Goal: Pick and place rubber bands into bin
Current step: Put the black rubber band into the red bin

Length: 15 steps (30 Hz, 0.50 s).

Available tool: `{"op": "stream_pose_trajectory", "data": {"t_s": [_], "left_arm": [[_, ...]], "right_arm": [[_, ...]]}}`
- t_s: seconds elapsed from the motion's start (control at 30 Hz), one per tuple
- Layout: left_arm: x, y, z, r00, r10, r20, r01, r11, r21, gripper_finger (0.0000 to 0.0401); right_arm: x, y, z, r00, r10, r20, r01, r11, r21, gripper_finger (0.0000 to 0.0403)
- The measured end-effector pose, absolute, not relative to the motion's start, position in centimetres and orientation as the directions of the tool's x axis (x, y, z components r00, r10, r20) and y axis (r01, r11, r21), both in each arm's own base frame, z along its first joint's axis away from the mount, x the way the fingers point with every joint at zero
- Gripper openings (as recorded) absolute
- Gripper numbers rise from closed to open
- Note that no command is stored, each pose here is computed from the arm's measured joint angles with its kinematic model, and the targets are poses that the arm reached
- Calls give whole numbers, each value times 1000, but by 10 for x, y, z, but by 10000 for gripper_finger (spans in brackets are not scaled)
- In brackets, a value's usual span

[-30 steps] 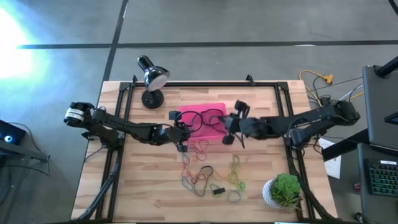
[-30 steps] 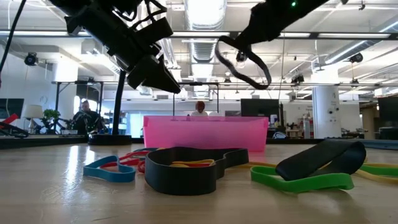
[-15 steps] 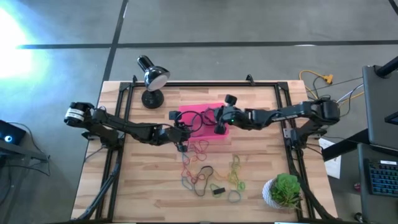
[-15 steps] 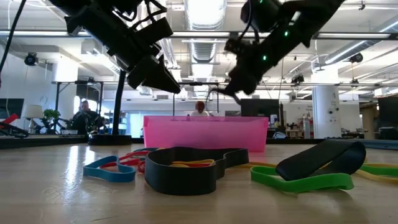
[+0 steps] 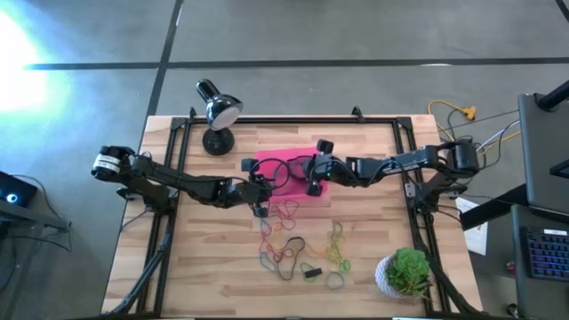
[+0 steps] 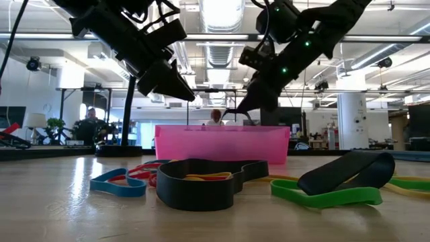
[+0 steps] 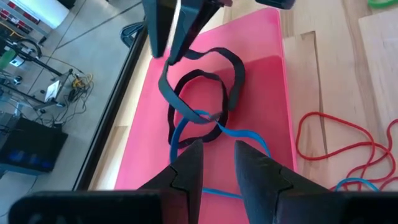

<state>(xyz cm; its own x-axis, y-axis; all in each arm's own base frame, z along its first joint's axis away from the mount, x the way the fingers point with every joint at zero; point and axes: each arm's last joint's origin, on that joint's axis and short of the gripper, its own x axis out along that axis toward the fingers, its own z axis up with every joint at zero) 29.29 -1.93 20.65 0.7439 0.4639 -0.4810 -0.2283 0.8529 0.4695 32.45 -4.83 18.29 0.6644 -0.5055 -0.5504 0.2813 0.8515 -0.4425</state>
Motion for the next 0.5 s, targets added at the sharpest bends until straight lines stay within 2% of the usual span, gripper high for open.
{"op": "stream_pose_trajectory", "data": {"t_s": [0.17, 0.37, 0.43, 0.5], "left_arm": [[293, -19, 206, 744, 464, -481, -230, 854, 467, 76], [293, -20, 206, 750, 446, -488, -225, 866, 446, 76], [294, -23, 205, 781, 346, -520, -150, 912, 383, 76], [295, -27, 205, 812, 186, -553, -18, 955, 295, 76]], "right_arm": [[324, -48, 184, 666, -506, -548, 283, 851, -442, 97], [324, -42, 185, 677, -492, -548, 291, 862, -415, 106], [323, -36, 188, 697, -445, -563, 260, 888, -379, 107], [319, -27, 192, 719, -355, -598, 181, 926, -333, 105]]}}
